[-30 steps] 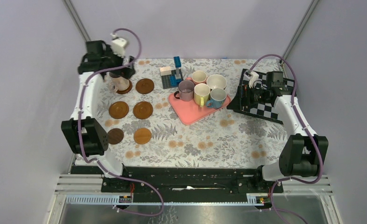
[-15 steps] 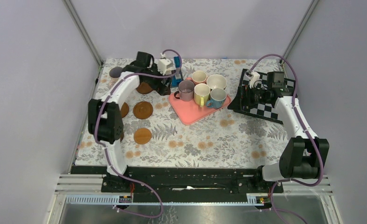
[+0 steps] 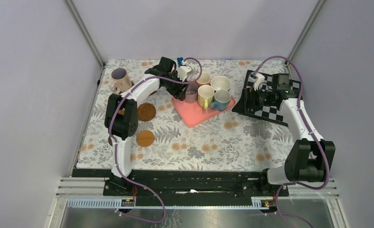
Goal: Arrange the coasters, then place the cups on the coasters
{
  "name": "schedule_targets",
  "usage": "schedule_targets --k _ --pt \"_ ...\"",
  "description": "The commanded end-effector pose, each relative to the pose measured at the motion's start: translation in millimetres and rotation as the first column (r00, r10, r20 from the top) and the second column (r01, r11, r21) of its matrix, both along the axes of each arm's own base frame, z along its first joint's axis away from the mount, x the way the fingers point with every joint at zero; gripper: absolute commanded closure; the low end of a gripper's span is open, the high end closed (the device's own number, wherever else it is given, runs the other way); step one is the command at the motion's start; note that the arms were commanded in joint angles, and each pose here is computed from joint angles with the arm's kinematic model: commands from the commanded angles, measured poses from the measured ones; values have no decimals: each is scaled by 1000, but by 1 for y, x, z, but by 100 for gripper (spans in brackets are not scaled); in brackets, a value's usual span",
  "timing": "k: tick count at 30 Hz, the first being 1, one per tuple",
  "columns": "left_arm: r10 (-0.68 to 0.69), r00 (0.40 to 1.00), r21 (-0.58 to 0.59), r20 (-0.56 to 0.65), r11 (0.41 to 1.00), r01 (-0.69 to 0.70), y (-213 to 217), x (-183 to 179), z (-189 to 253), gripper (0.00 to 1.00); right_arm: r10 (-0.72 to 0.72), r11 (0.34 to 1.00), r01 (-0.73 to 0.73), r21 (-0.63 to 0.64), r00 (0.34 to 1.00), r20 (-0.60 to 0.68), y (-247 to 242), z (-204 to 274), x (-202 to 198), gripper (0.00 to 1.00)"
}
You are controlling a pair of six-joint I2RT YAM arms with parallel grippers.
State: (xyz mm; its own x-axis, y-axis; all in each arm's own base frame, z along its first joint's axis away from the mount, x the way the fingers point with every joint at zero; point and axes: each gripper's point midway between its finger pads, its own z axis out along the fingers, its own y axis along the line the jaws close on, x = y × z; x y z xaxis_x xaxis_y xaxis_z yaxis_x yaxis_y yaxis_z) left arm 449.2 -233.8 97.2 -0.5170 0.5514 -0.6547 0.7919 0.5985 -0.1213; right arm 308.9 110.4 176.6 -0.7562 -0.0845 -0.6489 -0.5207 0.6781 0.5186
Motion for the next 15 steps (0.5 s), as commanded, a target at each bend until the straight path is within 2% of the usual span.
schedule_targets --k 1,6,10,15 --pt "1 996 -7 88 1000 0 -17 24 12 45 5 1000 -4 -17 998 70 -2 10 3 2" --pt "-6 997 12 79 1000 5 -23 25 2 53 5 1000 -4 -19 997 78 -3 12 3 2" --pt "-9 997 32 80 999 6 -27 25 -4 55 7 1000 -5 -19 997 79 -3 12 3 2" --pt "45 994 57 100 997 -51 -24 37 -13 63 6 1000 -4 -23 997 80 -3 11 4 2"
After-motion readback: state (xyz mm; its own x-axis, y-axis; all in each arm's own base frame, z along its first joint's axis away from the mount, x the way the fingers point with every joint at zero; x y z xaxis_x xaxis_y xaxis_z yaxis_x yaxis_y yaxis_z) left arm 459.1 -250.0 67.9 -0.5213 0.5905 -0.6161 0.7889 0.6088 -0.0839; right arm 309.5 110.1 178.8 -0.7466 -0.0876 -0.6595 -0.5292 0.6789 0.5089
